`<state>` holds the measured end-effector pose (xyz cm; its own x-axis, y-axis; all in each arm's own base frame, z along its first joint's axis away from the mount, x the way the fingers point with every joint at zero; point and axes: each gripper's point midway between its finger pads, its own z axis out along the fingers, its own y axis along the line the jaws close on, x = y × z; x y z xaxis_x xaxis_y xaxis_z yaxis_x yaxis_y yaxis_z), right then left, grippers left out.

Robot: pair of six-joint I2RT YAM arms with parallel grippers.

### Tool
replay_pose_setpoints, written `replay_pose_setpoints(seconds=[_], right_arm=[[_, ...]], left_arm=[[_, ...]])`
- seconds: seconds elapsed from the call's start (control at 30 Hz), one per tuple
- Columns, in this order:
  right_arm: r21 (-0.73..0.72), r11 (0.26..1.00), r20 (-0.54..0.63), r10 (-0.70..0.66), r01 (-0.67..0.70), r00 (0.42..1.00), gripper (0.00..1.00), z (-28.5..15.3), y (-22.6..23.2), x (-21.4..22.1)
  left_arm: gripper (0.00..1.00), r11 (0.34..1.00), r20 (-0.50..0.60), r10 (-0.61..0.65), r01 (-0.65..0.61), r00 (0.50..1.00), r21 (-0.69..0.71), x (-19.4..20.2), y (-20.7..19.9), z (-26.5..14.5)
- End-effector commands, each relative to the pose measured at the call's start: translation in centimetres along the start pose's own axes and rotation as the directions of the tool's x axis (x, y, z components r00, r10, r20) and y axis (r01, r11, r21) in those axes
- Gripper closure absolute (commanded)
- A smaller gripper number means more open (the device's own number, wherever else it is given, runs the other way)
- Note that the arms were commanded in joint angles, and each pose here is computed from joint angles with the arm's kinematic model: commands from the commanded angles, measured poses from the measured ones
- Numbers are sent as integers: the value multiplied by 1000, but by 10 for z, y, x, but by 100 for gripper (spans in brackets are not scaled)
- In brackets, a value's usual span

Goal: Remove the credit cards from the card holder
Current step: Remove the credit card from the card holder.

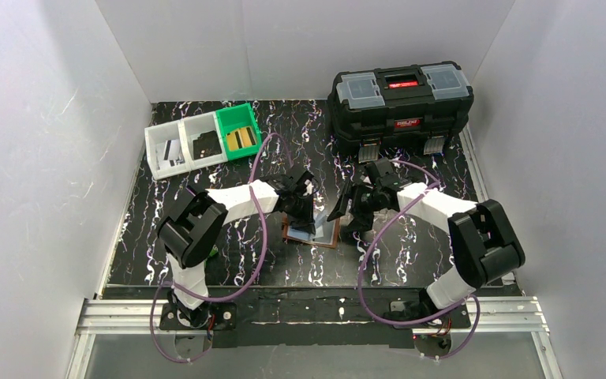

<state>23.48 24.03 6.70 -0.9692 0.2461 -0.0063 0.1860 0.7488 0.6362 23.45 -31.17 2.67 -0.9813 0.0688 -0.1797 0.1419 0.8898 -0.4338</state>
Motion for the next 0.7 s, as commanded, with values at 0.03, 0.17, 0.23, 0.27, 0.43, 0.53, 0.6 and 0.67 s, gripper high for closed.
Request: replay_pose_setpoints(seconds=[0.03, 0.17, 0.23, 0.27, 0.43, 0.53, 0.6, 0.67], right_arm=[[-73, 997, -5, -26, 25, 1000, 31, 6, 26, -9], [-74, 997, 4, -36, 36, 999, 35, 9, 33, -14], [-69, 997, 9, -43, 43, 999, 35, 11, 35, -16], [-65, 997, 11, -43, 44, 999, 36, 13, 36, -17], [-28, 999, 18, -41, 42, 999, 50, 23, 30, -24], [-14, 999, 17, -41, 41, 999, 63, 28, 27, -27], [-10, 999, 17, -43, 43, 999, 69, 30, 27, -28], [-6, 999, 15, -44, 44, 999, 75, 32, 27, -29]], left_arm=[[100, 991, -19, -33, 35, 999, 131, 6, -23, -14], [100, 988, -21, -37, 40, 999, 147, 6, -23, -16], [100, 988, -23, -38, 41, 999, 151, 7, -22, -16], [100, 987, -24, -40, 43, 999, 154, 7, -22, -16], [100, 985, -26, -43, 47, 999, 166, 7, -22, -16], [100, 985, -32, -42, 46, 999, 168, 9, -22, -16], [100, 984, -33, -42, 47, 999, 172, 9, -22, -16], [100, 984, -37, -42, 48, 998, 174, 10, -22, -15]])
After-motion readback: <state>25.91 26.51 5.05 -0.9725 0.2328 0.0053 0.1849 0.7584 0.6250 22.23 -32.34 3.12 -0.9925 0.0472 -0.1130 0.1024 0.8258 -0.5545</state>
